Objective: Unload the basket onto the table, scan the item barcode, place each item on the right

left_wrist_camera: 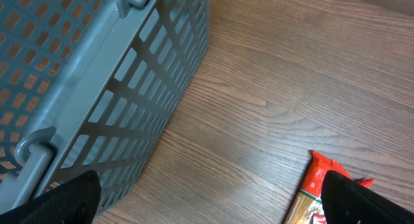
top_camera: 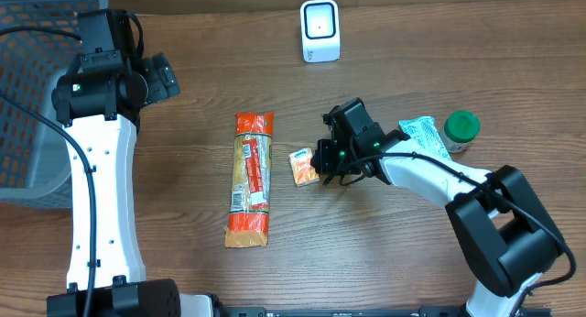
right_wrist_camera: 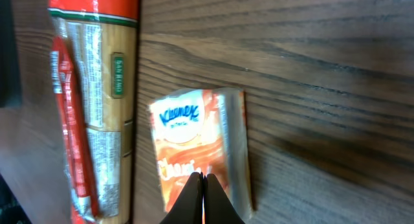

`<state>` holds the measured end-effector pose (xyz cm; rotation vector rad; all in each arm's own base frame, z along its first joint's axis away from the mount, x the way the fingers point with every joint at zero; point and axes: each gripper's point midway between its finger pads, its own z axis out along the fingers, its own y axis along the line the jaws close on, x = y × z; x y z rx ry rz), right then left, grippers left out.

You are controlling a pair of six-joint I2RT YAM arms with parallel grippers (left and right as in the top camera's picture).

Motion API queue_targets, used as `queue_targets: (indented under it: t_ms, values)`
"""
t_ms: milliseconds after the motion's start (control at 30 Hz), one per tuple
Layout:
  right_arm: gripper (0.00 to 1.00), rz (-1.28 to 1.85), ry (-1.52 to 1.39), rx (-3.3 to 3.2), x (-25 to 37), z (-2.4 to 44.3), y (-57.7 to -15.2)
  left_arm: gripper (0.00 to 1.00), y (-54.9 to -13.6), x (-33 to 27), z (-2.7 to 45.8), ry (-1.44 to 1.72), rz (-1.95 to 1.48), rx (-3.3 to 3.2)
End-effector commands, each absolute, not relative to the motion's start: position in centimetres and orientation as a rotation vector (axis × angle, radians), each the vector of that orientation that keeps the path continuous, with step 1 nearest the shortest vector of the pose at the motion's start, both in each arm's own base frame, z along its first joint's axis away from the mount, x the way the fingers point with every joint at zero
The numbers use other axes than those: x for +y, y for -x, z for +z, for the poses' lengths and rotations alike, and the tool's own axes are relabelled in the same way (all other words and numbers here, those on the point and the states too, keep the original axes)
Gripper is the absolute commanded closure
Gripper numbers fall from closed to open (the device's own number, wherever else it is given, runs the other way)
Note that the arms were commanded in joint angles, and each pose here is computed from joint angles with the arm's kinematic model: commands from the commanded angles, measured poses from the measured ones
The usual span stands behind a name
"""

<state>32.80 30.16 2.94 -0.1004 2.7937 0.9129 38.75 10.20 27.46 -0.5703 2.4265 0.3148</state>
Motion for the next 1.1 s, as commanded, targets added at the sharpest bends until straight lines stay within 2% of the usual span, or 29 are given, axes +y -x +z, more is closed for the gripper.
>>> queue_targets:
  t_ms: [0, 667, 1067]
  values:
    - [0.96, 0.903, 0.113, 2.821, 30.2, 1.3, -32.7, 0.00, -38.6, 10.4, 28.7, 0.563, 0.328, 2.393]
    - [0.96, 0.721, -0.039, 2.873, 26.9, -0.3, -33.7, 0.00, -38.6, 10.4, 28.7, 0.563, 0.328, 2.394]
    - [0.96, 0.719, -0.040, 2.871, 26.9, -0.3, -33.7, 0.00, -38.6, 10.4, 28.7, 0.563, 0.328, 2.393]
